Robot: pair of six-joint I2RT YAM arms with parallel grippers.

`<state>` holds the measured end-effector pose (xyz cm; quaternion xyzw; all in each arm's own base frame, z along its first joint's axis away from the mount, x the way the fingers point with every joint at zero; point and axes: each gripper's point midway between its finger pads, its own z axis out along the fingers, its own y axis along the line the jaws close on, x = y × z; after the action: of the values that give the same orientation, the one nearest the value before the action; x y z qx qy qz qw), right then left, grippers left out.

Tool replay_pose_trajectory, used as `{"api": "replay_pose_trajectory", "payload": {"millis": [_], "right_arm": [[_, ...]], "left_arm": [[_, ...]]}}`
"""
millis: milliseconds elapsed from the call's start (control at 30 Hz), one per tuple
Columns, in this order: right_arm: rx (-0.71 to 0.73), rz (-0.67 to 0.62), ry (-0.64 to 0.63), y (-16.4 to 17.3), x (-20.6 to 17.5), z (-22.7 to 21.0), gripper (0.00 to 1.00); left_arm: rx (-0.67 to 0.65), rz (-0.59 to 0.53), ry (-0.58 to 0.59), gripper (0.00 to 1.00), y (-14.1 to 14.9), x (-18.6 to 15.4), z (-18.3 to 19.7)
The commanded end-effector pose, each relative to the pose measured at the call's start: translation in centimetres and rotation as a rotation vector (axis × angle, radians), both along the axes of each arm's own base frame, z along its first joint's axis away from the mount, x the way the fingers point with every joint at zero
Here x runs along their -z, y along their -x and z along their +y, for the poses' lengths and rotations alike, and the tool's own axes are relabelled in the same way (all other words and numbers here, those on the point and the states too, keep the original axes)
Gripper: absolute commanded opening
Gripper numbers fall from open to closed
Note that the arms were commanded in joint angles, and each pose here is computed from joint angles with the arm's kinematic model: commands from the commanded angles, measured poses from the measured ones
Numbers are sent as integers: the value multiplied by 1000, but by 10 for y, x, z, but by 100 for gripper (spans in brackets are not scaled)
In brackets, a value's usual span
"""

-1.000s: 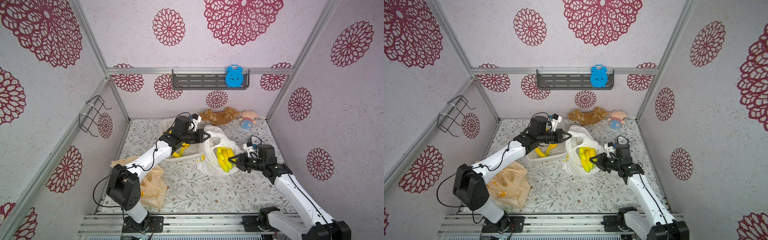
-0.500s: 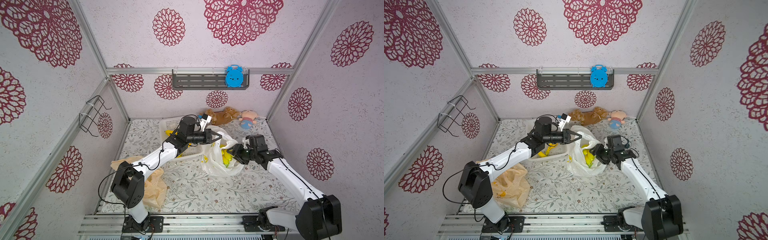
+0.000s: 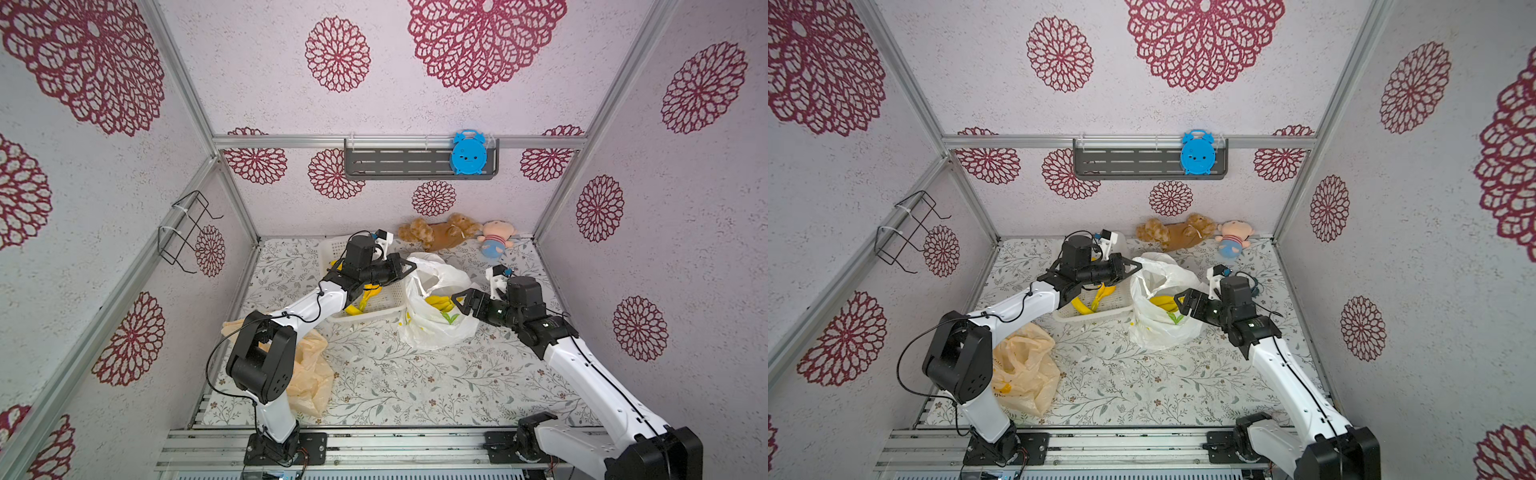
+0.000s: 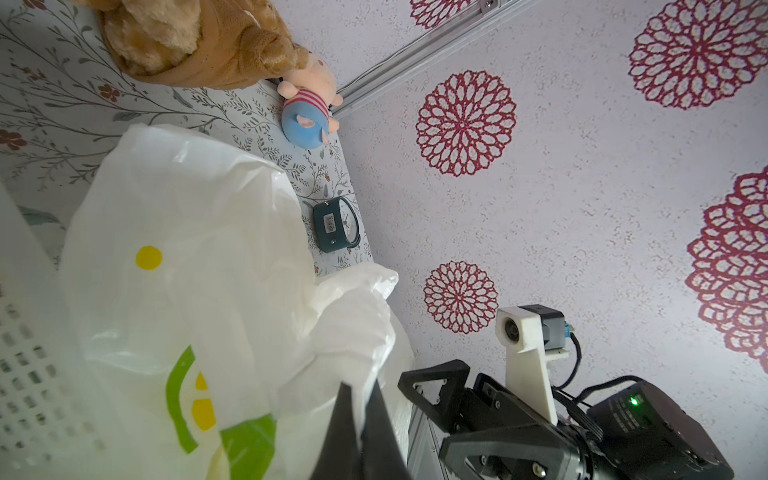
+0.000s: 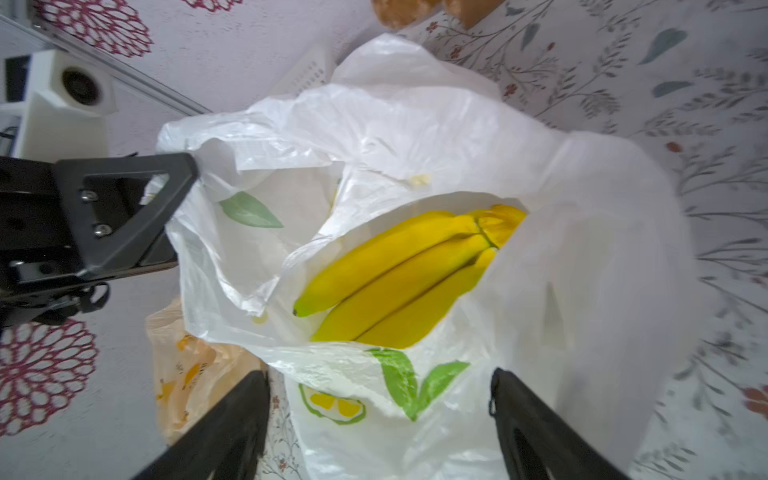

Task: Place the banana into a plastic bag & tie a knot
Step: Place the banana into the plastic bag, then adjust the plastic bag at the center of the board.

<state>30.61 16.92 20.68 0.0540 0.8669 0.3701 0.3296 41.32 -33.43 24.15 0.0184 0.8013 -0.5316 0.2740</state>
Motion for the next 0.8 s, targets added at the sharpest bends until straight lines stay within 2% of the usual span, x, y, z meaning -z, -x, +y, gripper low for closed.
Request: {"api": "replay_pose_trajectory", "payload": {"millis": [0,133,367,633,767], "right_arm": [[-109,-46,-211,1,-24,40,84],[-67,-17,-326,-7,-28,53,82],[-31,30,-544,-21,-39,75,71],[-62,61,-545,-25,-36,102,49],[-47,61,-535,-26,-35,102,27]], "left_arm": [[8,-38,11,0,-2,-10,-3],[15,-31,11,0,-2,-8,-4],[15,-23,8,0,2,-2,-2],[23,-23,13,0,4,0,-3],[21,-25,12,0,5,-1,-1]]}}
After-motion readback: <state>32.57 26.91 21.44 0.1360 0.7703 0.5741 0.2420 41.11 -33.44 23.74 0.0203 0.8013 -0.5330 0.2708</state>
